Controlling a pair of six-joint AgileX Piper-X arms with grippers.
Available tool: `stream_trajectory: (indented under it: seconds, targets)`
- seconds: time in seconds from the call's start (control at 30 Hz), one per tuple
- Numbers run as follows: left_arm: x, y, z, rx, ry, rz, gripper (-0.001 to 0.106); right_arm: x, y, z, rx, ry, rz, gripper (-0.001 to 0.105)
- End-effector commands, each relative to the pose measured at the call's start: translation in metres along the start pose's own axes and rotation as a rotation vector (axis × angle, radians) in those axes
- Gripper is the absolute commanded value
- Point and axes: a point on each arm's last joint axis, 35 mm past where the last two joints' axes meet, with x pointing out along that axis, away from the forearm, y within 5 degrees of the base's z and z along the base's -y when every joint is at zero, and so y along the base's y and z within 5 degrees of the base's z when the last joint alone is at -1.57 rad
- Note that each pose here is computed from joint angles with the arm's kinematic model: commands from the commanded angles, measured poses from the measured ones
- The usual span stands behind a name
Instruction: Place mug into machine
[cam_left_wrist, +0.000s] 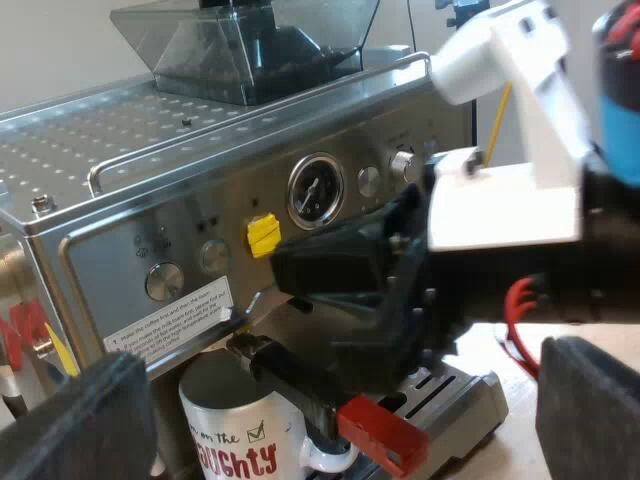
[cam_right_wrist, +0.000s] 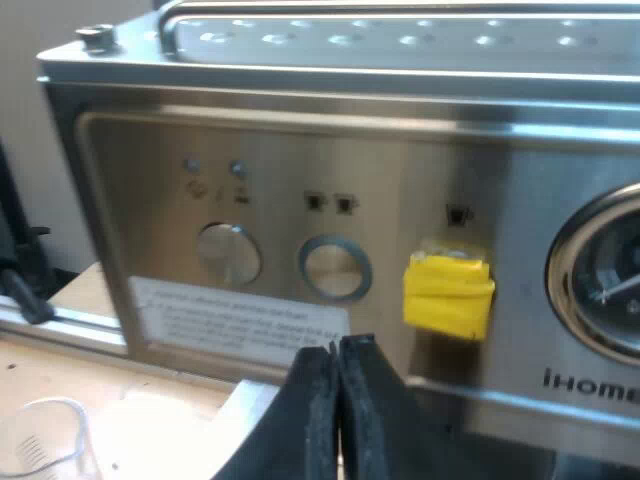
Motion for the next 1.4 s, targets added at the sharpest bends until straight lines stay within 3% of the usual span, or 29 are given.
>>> stream_trajectory:
  seconds: [0.03, 0.3, 0.53, 0.93, 1.27, 1.4]
  targets:
    - [-0.002, -0.001, 0.000, -0.006, 0.006, -0.007, 0.078, 0.006, -0.002, 0.005, -0.009, -0.011, -0.021, 0.000]
    - [-0.002, -0.001, -0.003, -0.010, 0.030, -0.020, 0.078, 0.019, -0.015, 0.002, -0.001, 0.005, -0.111, 0.000]
    - [-0.002, -0.001, -0.003, -0.010, 0.031, -0.027, 0.078, 0.034, -0.029, -0.003, 0.006, 0.017, -0.131, 0.000]
    - [-0.002, -0.001, -0.003, -0.010, 0.031, -0.027, 0.078, 0.040, -0.027, -0.010, 0.000, 0.031, -0.183, 0.000]
    - [-0.005, -0.002, 0.002, 0.001, 0.014, -0.027, 0.078, -0.018, -0.010, 0.013, -0.090, 0.057, -0.028, 0.000]
    - [-0.010, -0.004, 0.010, 0.006, -0.011, -0.024, 0.078, -0.046, -0.005, 0.022, -0.079, 0.054, 0.040, 0.000]
